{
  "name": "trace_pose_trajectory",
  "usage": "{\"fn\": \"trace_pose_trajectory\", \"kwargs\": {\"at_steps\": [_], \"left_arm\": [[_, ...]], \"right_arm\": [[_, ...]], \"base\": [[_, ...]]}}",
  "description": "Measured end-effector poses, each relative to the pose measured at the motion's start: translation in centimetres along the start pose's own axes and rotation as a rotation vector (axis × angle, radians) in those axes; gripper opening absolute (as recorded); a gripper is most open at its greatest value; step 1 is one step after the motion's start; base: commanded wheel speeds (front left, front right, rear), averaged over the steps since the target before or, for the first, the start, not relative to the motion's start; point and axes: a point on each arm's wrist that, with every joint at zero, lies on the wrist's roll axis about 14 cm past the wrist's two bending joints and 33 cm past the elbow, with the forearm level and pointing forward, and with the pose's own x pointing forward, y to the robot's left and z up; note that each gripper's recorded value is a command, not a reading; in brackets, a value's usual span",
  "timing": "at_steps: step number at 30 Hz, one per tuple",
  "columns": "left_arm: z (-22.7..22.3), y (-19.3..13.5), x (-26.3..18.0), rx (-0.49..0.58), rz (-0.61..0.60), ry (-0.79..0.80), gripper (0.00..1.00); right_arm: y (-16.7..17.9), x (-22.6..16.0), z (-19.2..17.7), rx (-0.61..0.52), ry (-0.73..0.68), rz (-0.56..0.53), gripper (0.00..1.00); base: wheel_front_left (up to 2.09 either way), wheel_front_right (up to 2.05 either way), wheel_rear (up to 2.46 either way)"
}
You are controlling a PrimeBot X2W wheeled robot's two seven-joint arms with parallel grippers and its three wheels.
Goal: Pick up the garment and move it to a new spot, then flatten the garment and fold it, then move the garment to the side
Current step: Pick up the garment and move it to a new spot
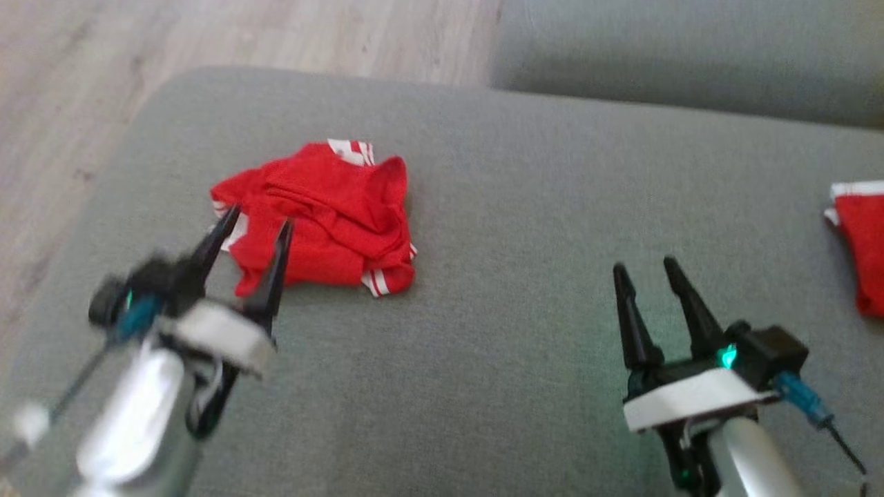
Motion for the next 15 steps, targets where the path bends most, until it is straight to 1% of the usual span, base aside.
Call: {"fn": "trace_pose_trajectory", "kwargs": {"at_steps": [3, 9, 15], "left_arm": [[-0.5, -0.9, 3.2, 0.077, -0.098, 0.136, 1.0], [-4.0, -1.1, 7.1, 0.127, -0.208, 0.431, 1.0], [-7.8, -3.0, 9.0, 0.103, -0.316, 0.646, 1.0]], "right_arm": [[-1.1, 1.0, 0.1, 0.004, -0.009, -0.017, 1.0], [-3.8, 2.0, -0.8, 0.018, 0.0, -0.072, 1.0], [-7.0, 2.0, -1.2, 0.021, 0.001, -0.152, 1.0]], "base": [[0.0, 0.0, 0.0], [0.0, 0.0, 0.0], [0.0, 0.0, 0.0]]}}
